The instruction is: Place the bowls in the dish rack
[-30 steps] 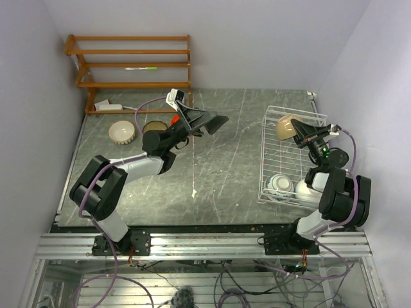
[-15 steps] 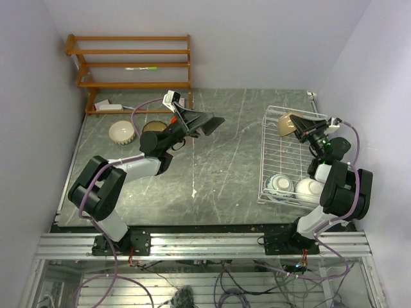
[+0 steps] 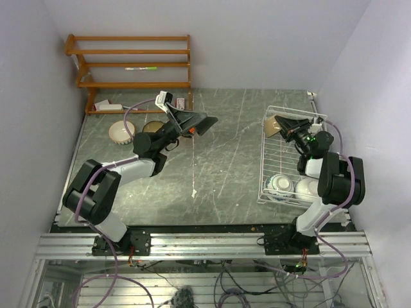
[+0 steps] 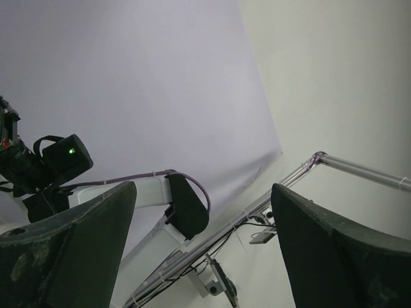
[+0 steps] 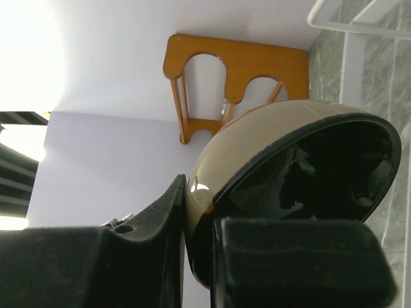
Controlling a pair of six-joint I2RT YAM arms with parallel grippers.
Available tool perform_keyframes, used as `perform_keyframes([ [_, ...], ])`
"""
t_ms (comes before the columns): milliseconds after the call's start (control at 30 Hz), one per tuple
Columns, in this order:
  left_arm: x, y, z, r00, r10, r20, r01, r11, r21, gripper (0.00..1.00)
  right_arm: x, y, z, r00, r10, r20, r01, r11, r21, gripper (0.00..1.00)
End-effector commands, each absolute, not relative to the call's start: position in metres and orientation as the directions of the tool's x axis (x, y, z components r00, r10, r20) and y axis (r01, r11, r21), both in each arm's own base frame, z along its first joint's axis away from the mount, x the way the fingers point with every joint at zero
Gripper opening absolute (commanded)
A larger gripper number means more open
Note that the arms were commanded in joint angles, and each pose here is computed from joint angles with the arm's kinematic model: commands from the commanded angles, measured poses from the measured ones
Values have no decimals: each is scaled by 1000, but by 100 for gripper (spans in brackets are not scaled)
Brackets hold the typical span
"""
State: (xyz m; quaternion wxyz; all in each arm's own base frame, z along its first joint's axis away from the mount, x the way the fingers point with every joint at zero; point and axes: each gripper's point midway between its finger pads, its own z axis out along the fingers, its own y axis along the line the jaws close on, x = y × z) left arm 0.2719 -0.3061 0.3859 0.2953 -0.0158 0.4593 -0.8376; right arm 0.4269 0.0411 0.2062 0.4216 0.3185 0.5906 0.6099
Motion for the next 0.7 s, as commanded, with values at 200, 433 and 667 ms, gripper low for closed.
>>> perform_keyframes([
  [200, 241, -274, 415, -750, -550, -367, 637, -451, -625, 96, 446, 28, 199, -365, 921, -135, -176, 74, 982, 0],
  [433, 243, -272, 413, -744, -558, -367, 641, -441, -628, 97, 452, 23, 178, -360, 926, -119, -143, 71, 987, 0],
  [667, 245, -272, 408, -744, -561, -362, 637, -434, -637, 97, 449, 14, 159, -359, 928, -101, -104, 68, 992, 0],
])
